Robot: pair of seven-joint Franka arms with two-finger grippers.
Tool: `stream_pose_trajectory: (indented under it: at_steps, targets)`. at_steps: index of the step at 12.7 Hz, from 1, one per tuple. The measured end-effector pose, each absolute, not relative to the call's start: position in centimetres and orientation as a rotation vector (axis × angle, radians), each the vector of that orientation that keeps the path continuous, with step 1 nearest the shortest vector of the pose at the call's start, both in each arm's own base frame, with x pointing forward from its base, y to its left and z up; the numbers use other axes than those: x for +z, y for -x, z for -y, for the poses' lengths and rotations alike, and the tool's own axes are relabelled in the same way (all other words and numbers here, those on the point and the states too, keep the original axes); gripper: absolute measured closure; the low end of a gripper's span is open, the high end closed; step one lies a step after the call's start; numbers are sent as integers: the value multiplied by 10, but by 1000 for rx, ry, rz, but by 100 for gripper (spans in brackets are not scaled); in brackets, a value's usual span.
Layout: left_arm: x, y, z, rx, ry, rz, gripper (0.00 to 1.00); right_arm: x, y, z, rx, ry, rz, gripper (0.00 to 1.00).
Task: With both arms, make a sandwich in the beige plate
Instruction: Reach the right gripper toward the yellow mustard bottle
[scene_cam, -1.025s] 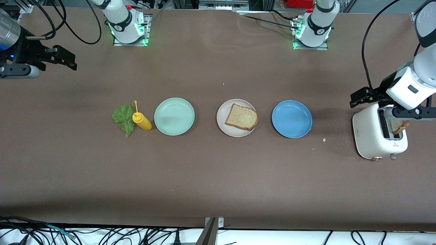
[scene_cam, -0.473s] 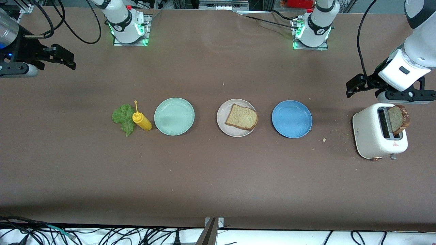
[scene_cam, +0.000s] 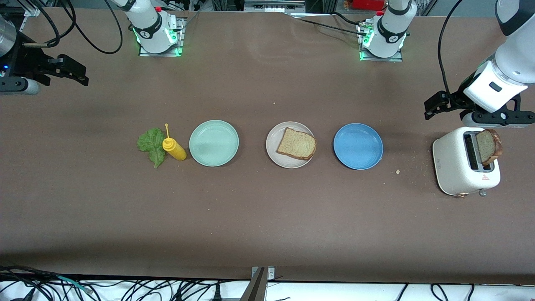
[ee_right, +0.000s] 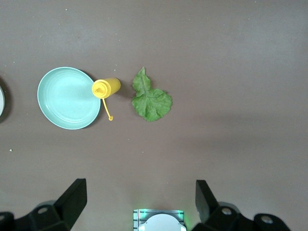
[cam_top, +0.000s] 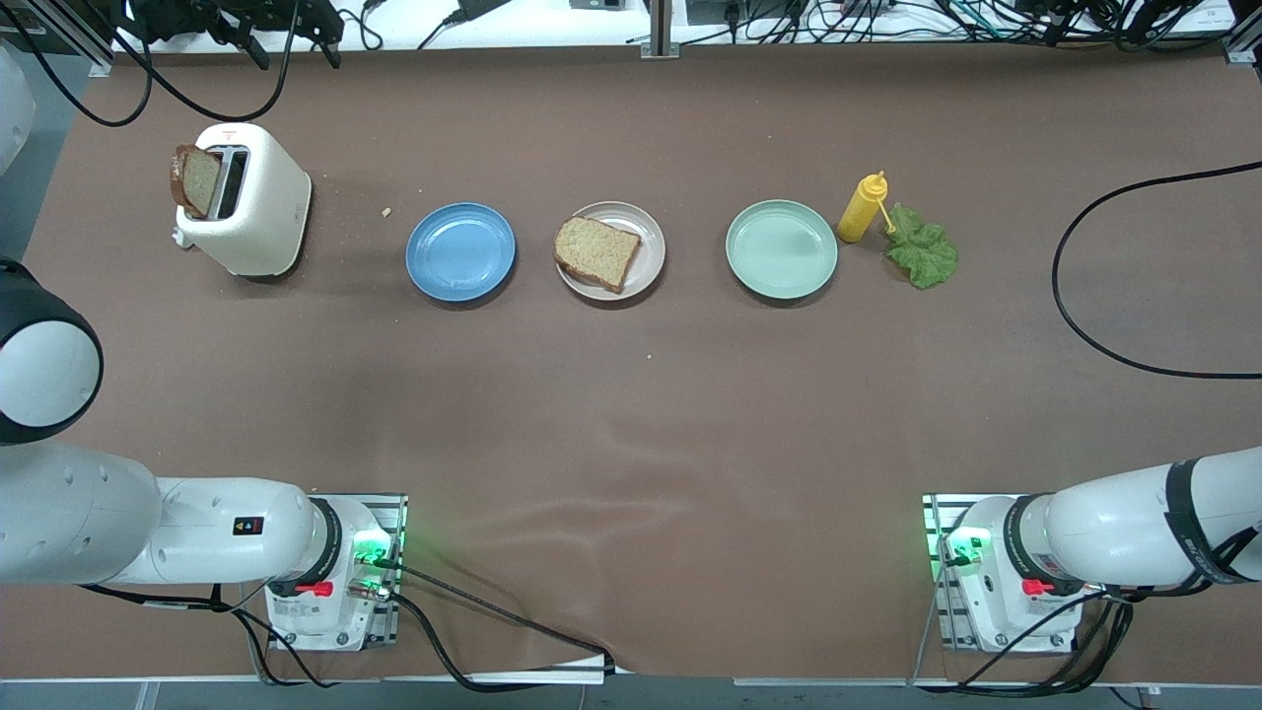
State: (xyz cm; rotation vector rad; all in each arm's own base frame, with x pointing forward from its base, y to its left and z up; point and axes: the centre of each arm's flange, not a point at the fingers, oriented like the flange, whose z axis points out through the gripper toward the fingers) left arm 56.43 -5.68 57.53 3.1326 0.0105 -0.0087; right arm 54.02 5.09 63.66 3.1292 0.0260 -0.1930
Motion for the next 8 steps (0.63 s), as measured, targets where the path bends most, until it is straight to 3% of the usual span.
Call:
stream_pose_trajectory:
  at_steps: [5,8]
  targets:
    - [575,-564,57,-10,-3133,-10,0,563,-575,-49,-382,-3100,-9,0]
    - [575,-564,57,-11,-3133,-10,0,537,-589,-55,-399,-3096,-22,0]
